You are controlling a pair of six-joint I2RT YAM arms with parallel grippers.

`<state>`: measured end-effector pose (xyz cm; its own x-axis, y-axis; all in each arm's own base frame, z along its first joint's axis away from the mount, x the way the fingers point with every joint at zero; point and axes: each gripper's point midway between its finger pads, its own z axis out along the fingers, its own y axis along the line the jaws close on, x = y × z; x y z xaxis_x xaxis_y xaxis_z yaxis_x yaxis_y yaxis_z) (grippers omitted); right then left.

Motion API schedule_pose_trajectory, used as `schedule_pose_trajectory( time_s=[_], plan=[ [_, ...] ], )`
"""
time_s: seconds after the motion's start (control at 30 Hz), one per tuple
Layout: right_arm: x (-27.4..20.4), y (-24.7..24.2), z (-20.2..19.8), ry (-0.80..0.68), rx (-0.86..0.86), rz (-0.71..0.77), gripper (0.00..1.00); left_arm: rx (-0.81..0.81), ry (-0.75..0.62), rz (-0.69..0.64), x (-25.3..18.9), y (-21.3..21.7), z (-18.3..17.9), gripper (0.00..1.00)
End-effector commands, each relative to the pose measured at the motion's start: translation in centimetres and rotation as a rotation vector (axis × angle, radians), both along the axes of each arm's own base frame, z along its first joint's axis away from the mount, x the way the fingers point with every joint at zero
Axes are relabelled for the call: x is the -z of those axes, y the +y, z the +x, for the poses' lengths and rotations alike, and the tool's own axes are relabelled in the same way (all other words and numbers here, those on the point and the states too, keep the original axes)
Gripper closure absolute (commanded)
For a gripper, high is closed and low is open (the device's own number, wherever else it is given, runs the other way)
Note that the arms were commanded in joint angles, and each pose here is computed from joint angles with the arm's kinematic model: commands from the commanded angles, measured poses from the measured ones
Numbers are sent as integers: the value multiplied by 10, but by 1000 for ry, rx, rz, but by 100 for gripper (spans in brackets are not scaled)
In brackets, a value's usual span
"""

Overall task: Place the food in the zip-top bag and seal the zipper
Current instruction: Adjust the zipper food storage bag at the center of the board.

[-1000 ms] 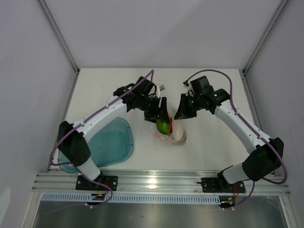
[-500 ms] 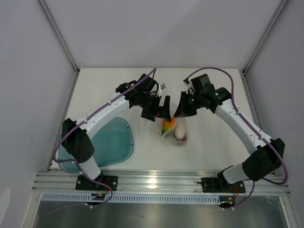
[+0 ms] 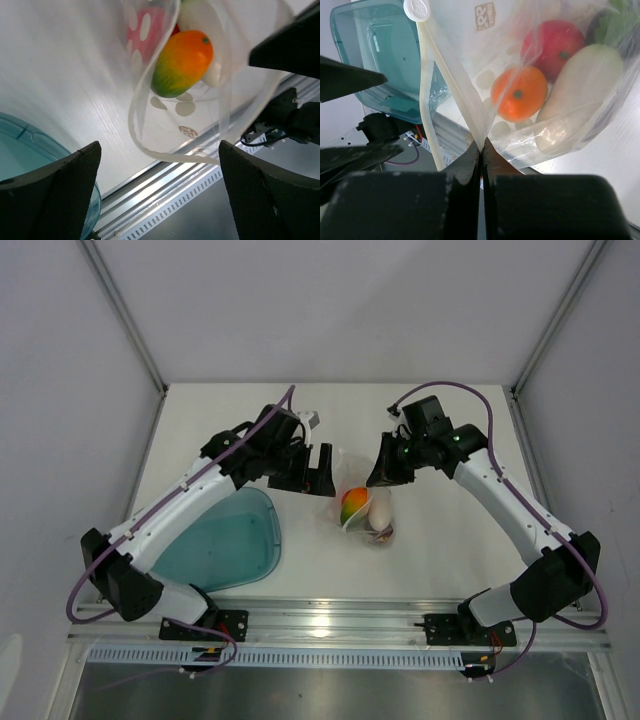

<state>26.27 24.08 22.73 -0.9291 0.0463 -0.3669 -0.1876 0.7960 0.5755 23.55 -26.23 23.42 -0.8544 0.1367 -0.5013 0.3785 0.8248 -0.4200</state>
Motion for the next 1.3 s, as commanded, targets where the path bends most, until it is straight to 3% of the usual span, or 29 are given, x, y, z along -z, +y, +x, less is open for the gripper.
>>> schedule_pose_trajectory(
  time_s=[0.0,0.23,0.3,0.33,0.4,0.43,0.5,0.67,0.87,1.03,1.13,1.17,1.23,1.27],
  plan=[
    [-19,-3,-6,-48,9,22,100,-52,21,81,27,13,5,1],
    [-19,-5,-14,-37,5,27,100,21,83,30,49,-11,8,0],
    [-20,-6,-16,-37,2,28,100,37,103,14,55,-19,10,6],
    [-21,-6,-16,-39,2,30,100,44,113,3,57,-23,10,17],
    [-20,-7,-18,-35,0,28,100,65,130,-35,57,-32,12,28],
    [-21,-7,-19,-38,-1,28,100,73,136,-47,57,-36,12,47],
    [-19,-8,-21,-31,-3,27,100,95,143,-85,51,-43,12,73],
    [-20,-9,-25,-32,-16,33,100,169,149,-174,33,-56,4,100],
    [-41,7,-43,-85,-166,136,100,233,59,-219,2,-56,1,99],
    [-49,36,-84,-105,-393,196,100,333,-39,-289,-38,-56,-10,99],
    [-50,47,-98,-124,-457,206,84,421,-78,-314,-50,-56,-20,99],
    [-54,48,-101,-135,-464,218,72,451,-84,-309,-49,-54,-24,100],
    [-61,49,-101,-163,-470,234,59,475,-82,-301,-45,-51,-27,99],
    [-68,49,-98,-190,-469,238,47,488,-87,-297,-43,-49,-27,99]
  ],
)
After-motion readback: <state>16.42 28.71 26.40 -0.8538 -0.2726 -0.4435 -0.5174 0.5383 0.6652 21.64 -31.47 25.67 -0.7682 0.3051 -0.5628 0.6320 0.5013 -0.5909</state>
